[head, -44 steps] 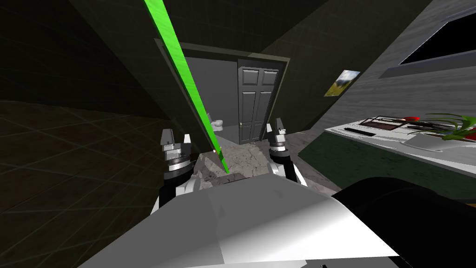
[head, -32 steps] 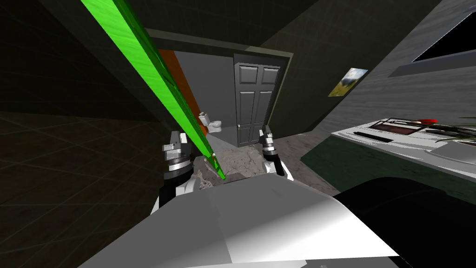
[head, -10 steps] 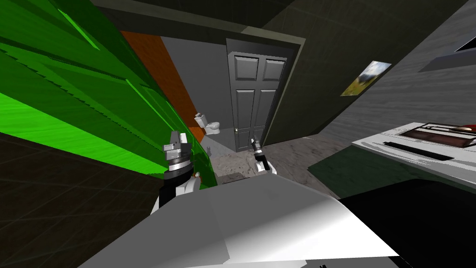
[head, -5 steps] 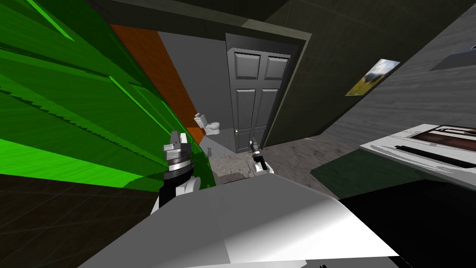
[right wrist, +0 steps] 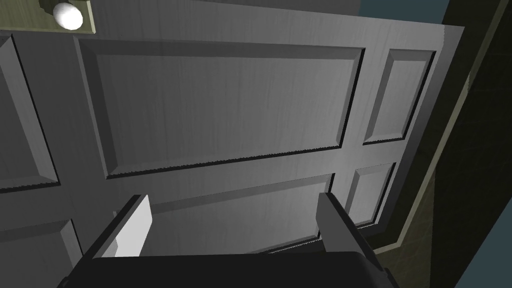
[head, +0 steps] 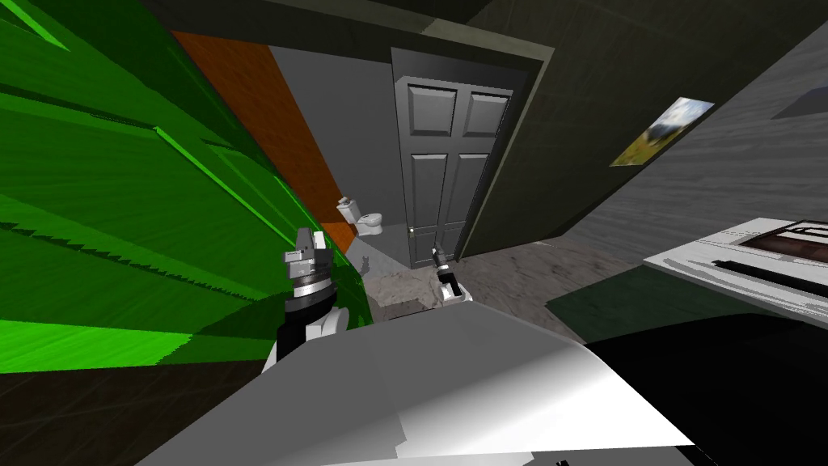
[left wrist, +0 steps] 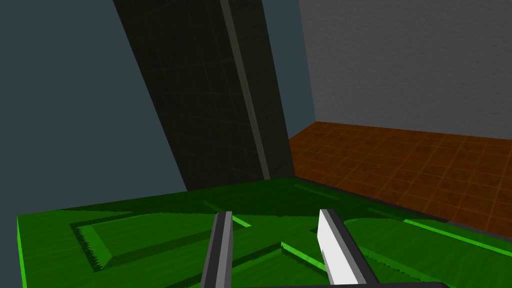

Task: Pull the door open

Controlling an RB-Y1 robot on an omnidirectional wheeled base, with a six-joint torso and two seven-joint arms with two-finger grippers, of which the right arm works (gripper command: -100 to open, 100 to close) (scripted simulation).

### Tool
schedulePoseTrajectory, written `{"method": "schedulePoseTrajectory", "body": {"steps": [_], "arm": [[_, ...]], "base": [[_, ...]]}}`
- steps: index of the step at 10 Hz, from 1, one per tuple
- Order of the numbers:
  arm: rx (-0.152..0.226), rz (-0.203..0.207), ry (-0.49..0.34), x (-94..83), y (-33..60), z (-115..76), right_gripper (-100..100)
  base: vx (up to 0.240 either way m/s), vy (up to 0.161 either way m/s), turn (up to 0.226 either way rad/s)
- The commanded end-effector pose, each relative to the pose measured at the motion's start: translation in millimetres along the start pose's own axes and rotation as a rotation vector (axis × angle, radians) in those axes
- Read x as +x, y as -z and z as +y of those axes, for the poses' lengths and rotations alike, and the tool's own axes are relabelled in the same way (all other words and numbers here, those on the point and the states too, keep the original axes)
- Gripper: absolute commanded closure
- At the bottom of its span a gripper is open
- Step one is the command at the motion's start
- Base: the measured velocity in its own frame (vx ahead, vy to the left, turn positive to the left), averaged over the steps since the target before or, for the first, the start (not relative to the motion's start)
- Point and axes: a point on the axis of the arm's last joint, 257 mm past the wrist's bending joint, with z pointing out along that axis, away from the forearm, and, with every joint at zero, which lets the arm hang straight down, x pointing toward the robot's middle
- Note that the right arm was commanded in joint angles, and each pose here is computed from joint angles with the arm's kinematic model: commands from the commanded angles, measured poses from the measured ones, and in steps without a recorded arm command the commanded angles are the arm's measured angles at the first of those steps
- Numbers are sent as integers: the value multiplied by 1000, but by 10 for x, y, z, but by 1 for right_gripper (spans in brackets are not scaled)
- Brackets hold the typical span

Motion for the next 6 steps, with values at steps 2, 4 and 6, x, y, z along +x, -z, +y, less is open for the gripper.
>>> {"method": "schedulePoseTrajectory", "body": {"steps": [2, 4, 6], "arm": [[23, 2, -3, 47, 9, -136, -100], [51, 5, -7, 92, 31, -280, -100], [74, 7, -11, 140, 49, -401, -100]], "base": [[62, -9, 4], [78, -10, 16], [106, 4, 10]]}}
